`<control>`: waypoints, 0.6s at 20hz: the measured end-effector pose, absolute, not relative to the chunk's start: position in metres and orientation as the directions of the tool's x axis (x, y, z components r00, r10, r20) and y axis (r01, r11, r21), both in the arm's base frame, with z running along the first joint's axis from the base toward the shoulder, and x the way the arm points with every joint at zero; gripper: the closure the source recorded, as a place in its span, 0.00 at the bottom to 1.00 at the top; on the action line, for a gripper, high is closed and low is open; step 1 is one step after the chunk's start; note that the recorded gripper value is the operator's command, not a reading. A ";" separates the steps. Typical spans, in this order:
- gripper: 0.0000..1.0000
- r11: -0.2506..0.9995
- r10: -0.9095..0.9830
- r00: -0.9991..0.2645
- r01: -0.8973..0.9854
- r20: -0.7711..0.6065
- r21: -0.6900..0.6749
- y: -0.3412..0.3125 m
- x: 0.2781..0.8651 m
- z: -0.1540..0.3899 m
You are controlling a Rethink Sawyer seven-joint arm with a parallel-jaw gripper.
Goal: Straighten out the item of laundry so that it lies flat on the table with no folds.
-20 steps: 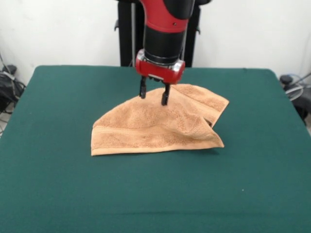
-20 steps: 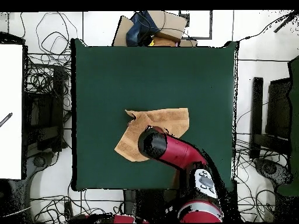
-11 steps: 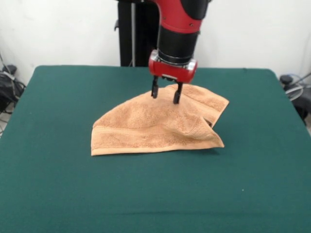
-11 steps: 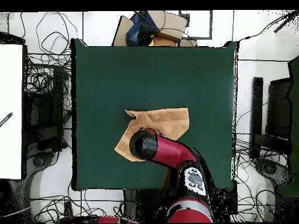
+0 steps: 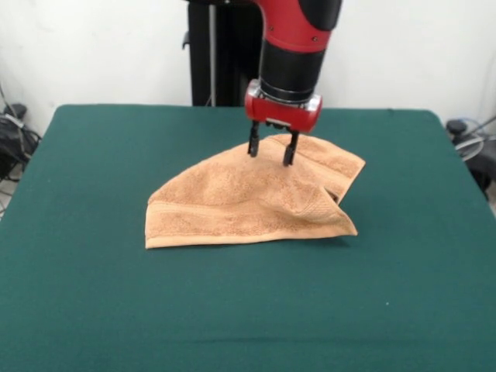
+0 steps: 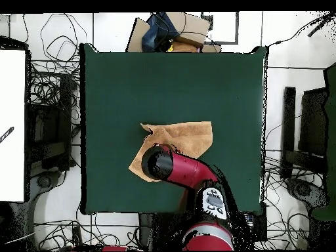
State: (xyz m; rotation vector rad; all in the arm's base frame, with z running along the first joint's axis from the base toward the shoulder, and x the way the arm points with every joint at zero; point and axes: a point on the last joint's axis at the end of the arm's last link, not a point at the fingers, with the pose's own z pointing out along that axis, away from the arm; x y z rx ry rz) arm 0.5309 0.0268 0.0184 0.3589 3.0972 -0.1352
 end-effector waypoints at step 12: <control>0.00 0.975 0.201 -0.978 0.204 -0.050 -0.082 0.040 0.537 0.025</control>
